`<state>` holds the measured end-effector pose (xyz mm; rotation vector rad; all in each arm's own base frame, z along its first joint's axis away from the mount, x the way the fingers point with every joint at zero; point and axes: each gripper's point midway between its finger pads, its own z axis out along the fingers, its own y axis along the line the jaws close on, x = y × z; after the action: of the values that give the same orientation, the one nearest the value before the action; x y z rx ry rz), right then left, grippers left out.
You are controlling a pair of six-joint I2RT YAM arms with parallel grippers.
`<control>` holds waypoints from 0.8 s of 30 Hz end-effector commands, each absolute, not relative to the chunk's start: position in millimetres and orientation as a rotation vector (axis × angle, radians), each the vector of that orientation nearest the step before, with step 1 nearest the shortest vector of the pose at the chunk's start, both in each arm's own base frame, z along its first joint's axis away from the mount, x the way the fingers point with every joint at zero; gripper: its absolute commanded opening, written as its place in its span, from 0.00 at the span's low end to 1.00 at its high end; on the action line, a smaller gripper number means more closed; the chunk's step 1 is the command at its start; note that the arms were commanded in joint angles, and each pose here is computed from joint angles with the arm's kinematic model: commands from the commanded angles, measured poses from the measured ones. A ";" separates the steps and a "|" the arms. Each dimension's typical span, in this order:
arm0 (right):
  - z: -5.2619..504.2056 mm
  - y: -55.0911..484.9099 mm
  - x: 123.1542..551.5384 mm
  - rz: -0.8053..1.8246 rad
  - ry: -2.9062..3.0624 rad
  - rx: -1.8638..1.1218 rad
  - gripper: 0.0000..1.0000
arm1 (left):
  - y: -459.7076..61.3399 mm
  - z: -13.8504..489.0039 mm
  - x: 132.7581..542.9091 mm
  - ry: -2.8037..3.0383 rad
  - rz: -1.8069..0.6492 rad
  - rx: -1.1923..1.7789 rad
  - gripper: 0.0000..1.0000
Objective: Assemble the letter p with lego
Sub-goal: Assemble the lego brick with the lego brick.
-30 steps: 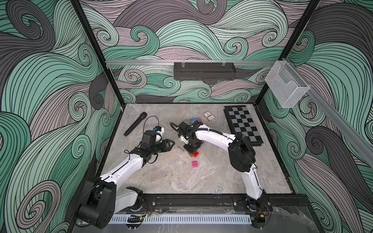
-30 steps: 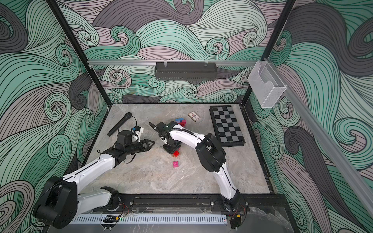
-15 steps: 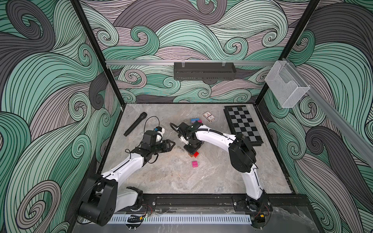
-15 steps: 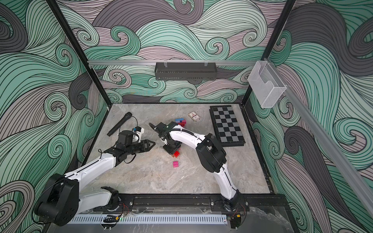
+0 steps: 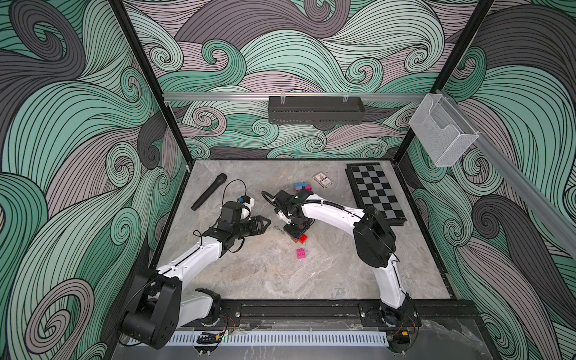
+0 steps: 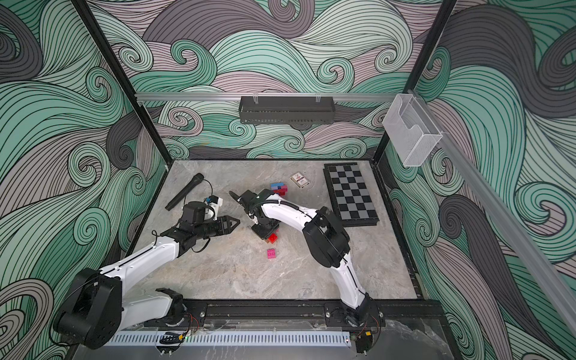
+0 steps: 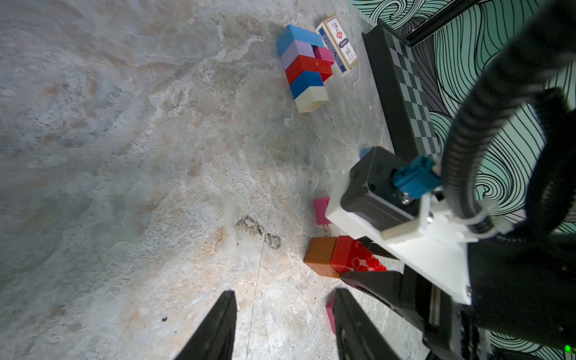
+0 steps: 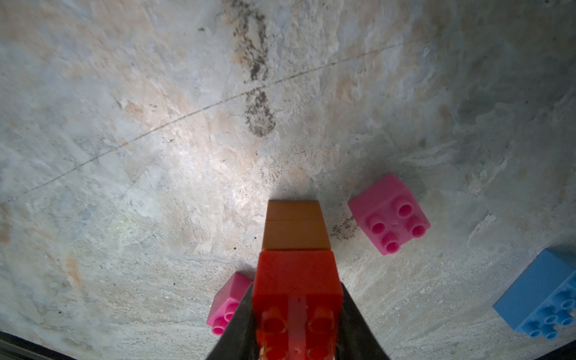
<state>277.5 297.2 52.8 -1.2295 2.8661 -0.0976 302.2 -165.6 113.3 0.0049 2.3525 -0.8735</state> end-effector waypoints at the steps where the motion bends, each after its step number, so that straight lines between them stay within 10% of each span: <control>1: 21.1 262.8 244.7 -0.274 3.011 -1.336 0.16 | -166.2 117.1 306.7 2.336 -0.890 0.001 0.51; 24: -2.7 254.5 229.7 -0.292 3.073 -1.396 0.16 | -165.9 110.6 307.7 2.358 -0.890 -0.005 0.52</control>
<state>267.6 288.2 48.2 -1.2617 2.8722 -0.1411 302.3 -165.0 104.5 -0.0057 2.3807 -0.8711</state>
